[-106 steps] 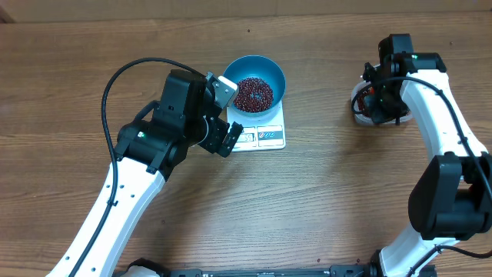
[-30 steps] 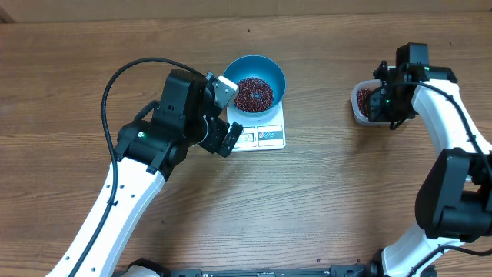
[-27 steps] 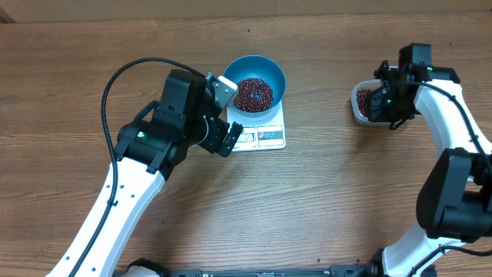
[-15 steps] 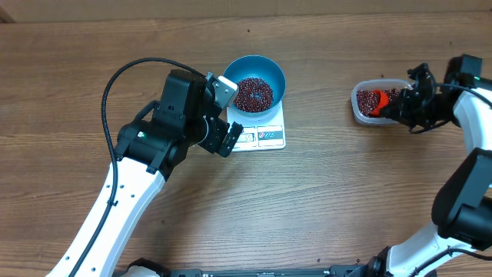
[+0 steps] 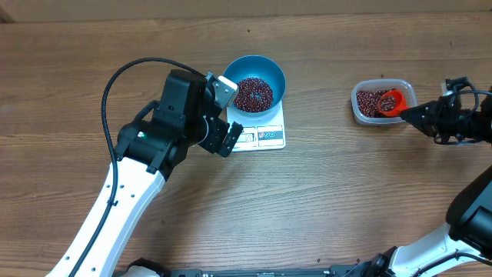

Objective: Scoop item into bowl and weigh 150g on scale

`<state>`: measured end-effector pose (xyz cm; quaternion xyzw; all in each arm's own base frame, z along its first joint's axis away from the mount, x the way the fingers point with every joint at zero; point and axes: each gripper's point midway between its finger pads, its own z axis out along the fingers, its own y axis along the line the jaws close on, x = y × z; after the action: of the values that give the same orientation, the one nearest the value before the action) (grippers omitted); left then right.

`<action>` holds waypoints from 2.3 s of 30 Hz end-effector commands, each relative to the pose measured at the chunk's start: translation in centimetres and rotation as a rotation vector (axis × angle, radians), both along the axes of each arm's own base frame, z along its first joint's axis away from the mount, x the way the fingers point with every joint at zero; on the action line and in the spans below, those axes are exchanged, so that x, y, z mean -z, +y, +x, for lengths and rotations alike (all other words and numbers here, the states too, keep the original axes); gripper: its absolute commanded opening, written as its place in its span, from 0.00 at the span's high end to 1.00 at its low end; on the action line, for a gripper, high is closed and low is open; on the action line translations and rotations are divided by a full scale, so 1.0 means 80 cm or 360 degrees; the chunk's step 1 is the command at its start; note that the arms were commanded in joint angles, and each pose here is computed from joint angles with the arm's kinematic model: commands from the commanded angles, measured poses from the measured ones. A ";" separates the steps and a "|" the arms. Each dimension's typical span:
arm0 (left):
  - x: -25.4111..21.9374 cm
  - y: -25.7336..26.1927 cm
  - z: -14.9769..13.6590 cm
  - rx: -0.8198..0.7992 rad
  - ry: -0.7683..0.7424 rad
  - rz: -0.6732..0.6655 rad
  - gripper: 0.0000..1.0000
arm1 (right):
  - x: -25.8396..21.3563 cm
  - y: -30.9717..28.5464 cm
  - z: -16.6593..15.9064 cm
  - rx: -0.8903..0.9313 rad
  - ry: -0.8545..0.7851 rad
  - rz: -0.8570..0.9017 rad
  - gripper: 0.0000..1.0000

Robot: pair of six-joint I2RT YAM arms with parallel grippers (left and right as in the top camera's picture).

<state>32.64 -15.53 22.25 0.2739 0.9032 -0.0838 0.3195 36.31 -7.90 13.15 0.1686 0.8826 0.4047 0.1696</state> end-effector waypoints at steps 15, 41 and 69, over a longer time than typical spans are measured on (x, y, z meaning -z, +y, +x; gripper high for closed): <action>0.006 -0.002 0.000 -0.0007 0.0029 -0.0010 0.01 | -0.073 0.139 0.024 -0.0448 -0.0255 0.0300 0.96; 0.006 -0.002 0.000 -0.0007 0.0029 -0.0010 0.00 | -0.074 0.348 0.101 -0.0612 -0.0467 -0.0980 0.96; 0.006 -0.001 0.000 -0.0008 0.0028 -0.0009 0.01 | -0.104 0.383 0.077 -0.0816 -0.0702 -0.1441 0.96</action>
<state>32.64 -15.52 22.25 0.2739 0.9033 -0.0836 0.3195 42.28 22.86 19.12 -0.2330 0.9308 0.0225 0.2808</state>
